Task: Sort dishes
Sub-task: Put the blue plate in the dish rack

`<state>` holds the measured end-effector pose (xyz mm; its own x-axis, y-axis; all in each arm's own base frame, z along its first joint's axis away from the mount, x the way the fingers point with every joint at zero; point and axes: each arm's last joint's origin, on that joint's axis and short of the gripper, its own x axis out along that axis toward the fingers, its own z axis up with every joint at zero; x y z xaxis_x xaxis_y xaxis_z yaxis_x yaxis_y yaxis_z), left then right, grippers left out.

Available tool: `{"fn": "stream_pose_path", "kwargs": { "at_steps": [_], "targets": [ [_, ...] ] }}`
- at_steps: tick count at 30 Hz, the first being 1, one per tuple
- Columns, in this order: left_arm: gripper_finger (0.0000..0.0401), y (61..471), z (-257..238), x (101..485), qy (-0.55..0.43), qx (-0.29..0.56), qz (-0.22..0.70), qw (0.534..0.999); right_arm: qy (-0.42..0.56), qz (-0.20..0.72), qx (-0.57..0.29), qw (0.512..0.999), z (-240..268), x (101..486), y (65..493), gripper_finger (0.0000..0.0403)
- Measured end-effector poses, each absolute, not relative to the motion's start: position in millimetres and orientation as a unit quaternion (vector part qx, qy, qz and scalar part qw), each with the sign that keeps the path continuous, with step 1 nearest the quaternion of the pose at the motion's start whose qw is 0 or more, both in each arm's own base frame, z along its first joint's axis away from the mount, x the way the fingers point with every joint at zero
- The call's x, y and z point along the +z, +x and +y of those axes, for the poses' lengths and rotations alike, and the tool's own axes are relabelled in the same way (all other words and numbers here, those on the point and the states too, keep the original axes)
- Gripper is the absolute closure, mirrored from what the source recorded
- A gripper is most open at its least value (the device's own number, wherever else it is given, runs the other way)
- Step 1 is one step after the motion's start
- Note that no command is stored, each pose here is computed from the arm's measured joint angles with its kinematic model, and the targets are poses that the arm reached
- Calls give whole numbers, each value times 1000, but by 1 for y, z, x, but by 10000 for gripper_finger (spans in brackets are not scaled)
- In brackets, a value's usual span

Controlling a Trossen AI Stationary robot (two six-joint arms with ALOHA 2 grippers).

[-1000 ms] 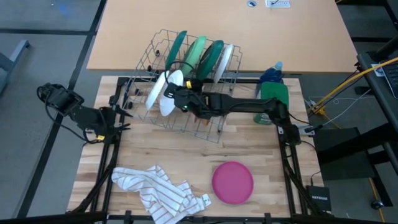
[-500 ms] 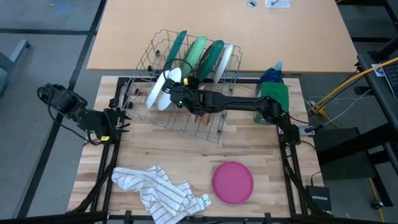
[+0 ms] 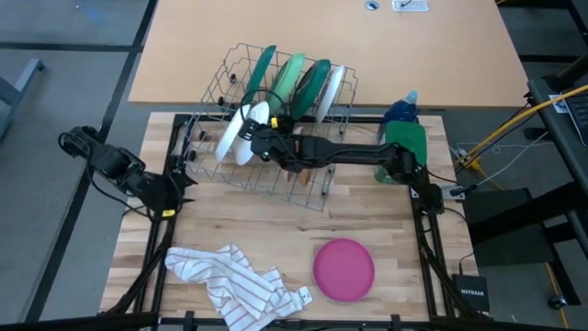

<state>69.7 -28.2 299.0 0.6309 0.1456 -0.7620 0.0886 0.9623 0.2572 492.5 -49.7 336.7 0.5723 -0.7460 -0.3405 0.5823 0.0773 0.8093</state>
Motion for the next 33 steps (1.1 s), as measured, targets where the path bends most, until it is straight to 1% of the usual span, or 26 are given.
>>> {"fn": "stream_pose_path", "kwargs": {
  "at_steps": [6,13,19,26,33],
  "targets": [
    [178,71,-29,294,137,18,436,889,503,-59,-457,731,-49,325,497,381],
    [178,71,-29,294,137,18,434,890,511,-59,-460,724,-50,314,502,381],
    [178,71,-29,294,136,18,434,890,508,-56,-464,724,-51,303,508,371],
    [178,71,-29,294,137,18,434,890,510,-58,-462,723,-54,298,512,368],
    [178,71,-29,294,137,19,434,890,525,-40,-443,726,-60,297,513,366]
  ]
}}
